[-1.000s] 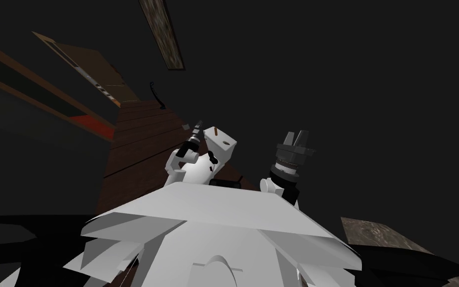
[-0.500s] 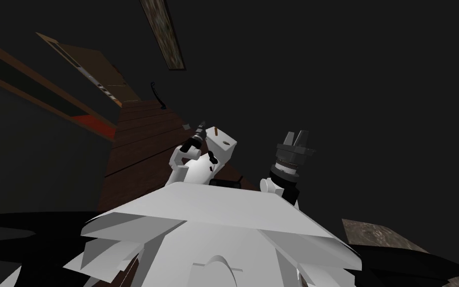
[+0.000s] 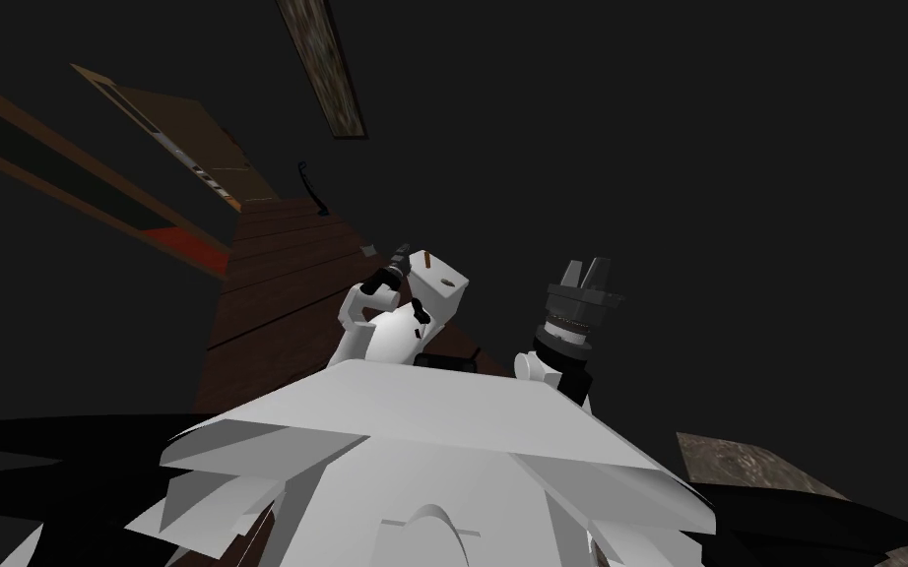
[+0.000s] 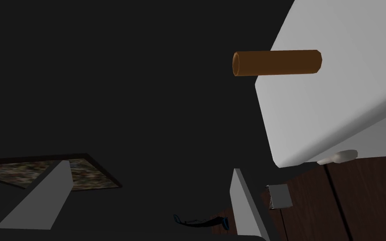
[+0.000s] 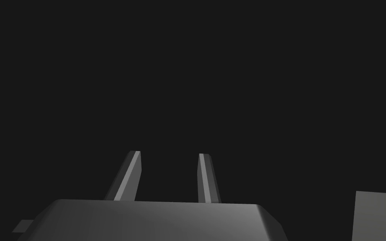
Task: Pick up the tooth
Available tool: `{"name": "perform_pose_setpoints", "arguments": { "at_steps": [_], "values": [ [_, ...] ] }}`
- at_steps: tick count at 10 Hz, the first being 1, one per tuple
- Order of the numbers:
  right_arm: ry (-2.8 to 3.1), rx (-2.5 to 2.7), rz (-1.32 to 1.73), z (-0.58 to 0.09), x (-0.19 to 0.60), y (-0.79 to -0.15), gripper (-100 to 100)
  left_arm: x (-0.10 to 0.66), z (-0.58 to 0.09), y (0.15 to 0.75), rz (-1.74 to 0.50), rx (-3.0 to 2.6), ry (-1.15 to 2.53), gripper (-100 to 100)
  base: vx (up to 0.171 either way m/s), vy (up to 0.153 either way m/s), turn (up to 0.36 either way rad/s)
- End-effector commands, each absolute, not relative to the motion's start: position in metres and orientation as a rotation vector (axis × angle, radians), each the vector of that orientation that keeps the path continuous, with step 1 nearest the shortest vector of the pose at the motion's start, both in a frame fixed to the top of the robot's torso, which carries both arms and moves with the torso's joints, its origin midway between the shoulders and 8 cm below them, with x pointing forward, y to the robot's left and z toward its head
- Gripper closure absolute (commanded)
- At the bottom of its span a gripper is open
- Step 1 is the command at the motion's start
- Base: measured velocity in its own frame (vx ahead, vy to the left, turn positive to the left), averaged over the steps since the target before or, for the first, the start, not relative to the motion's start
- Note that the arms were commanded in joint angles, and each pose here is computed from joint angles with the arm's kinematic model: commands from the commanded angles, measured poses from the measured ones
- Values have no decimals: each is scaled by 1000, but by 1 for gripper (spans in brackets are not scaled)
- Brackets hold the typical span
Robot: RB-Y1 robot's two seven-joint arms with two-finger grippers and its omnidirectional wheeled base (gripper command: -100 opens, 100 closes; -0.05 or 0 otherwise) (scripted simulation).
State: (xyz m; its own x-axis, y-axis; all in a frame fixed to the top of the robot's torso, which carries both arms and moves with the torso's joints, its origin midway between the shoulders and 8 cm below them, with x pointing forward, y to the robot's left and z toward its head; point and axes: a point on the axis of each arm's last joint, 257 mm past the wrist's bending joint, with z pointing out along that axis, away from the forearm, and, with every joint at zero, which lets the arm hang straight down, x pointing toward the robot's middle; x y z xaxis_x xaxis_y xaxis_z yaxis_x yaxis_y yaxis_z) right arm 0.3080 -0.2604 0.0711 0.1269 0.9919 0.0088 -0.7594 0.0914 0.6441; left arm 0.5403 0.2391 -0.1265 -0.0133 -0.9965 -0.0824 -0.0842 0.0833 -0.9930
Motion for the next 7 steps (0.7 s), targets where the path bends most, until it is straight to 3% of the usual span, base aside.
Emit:
{"name": "perform_pose_setpoints", "arguments": {
  "at_steps": [1,7],
  "values": [
    [497,578,1383,71,308,-260,0,541,-129,239,-1109,-1210,1321,-100,5,-6,18],
    [497,578,1383,71,308,-260,0,541,-129,239,-1109,-1210,1321,-100,-1,2,-5]
  ]
}}
